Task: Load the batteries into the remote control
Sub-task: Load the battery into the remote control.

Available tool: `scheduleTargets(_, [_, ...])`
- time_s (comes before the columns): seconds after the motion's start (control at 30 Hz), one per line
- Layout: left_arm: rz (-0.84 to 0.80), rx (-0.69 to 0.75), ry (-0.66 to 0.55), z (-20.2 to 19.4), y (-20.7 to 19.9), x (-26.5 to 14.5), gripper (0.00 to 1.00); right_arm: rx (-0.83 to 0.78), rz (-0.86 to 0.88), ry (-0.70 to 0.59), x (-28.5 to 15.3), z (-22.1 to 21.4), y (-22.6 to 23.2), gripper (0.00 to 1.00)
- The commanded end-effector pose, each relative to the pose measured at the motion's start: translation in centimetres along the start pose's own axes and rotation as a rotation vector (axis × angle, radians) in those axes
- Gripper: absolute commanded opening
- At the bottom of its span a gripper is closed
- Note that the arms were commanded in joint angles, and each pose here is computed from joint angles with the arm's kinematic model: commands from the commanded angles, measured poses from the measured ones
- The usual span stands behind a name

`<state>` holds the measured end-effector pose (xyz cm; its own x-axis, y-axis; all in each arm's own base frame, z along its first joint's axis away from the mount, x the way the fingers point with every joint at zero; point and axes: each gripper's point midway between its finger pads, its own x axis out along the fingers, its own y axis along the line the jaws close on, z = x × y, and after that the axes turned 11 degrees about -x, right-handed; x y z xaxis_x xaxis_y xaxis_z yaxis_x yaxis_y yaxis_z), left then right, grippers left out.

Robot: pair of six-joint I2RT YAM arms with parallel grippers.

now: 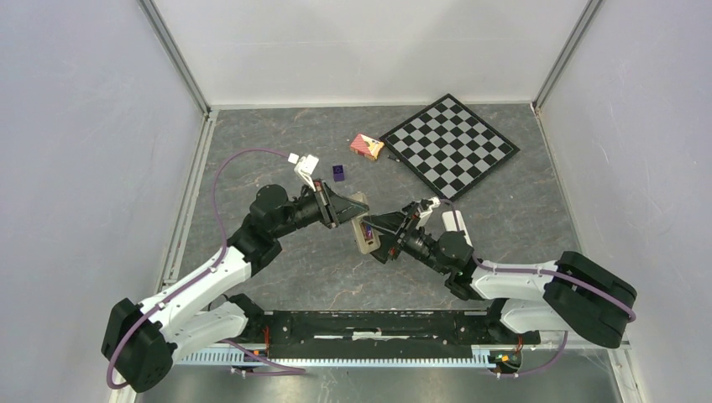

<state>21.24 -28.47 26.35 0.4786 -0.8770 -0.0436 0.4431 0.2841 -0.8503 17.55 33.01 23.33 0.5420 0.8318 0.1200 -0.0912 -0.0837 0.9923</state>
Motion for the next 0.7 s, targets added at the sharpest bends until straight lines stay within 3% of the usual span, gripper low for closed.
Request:
scheduleTargets(0.0, [-0.028, 0.066, 0.027, -0.20, -0.64, -0.07, 0.02, 0.056, 0.166, -0.038, -0.80, 0.95, 4.31, 0.93])
scheduleTargets(0.27, [-0.034, 0.067, 0.034, -0.35, -0.67, -0.07, 0.02, 0.088, 0.182, -0.035, -0.83, 1.07, 4.36, 0.87])
scheduleTargets(0.57, [-0.072, 0.076, 0.073, -1.02, -1.16, -0.11, 0.02, 0.093, 0.188, -0.029, -0.73, 1.13, 4.48, 0.91])
scheduleTargets(0.67, [-0.076, 0.081, 0.075, -1.08, -1.18, -0.14, 0.02, 0.097, 0.188, -0.025, -0.69, 1.15, 4.51, 0.89])
